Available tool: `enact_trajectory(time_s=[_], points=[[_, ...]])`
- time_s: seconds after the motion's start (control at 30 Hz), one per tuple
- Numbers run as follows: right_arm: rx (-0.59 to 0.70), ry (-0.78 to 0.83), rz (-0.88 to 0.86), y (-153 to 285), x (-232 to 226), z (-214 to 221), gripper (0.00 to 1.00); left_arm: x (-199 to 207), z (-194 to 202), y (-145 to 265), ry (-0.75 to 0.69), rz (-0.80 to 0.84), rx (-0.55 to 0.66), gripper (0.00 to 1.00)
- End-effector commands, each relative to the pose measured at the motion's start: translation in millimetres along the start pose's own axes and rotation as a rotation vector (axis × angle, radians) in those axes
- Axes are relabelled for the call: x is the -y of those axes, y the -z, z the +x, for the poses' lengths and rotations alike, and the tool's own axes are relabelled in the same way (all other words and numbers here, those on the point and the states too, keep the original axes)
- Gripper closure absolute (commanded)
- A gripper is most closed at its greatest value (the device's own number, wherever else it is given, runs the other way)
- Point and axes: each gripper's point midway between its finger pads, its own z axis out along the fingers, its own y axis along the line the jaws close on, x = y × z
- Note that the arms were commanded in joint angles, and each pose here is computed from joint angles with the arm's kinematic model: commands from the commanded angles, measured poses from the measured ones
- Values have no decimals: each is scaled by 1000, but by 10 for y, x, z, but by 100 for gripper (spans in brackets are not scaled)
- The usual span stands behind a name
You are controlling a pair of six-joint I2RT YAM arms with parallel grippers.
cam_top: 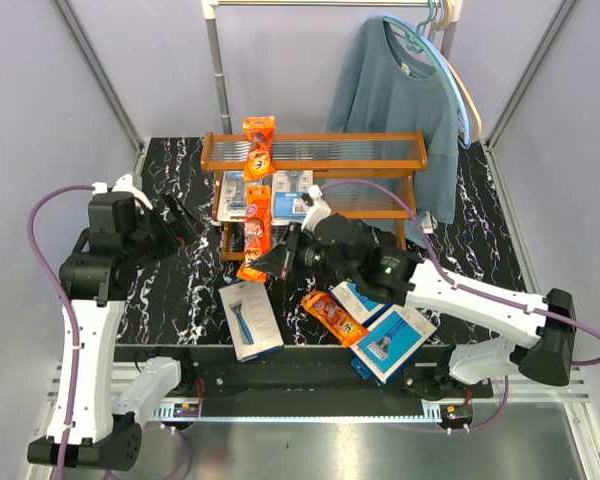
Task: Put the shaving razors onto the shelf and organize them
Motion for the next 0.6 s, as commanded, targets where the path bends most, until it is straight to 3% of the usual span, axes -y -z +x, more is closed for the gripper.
enact_trajectory(time_s=[0.0,0.27,0.57], points=[[-34,-10,-45,309,-266,-235,100,-224,112,-47,-88,-73,-18,1],[-45,1,-69,484,-378,-616,100,-662,156,-73,-207,-265,-27,1],[-4,40,-33,539,-339,-1328,100,-935,357,-227,-272,-351,-108,1]])
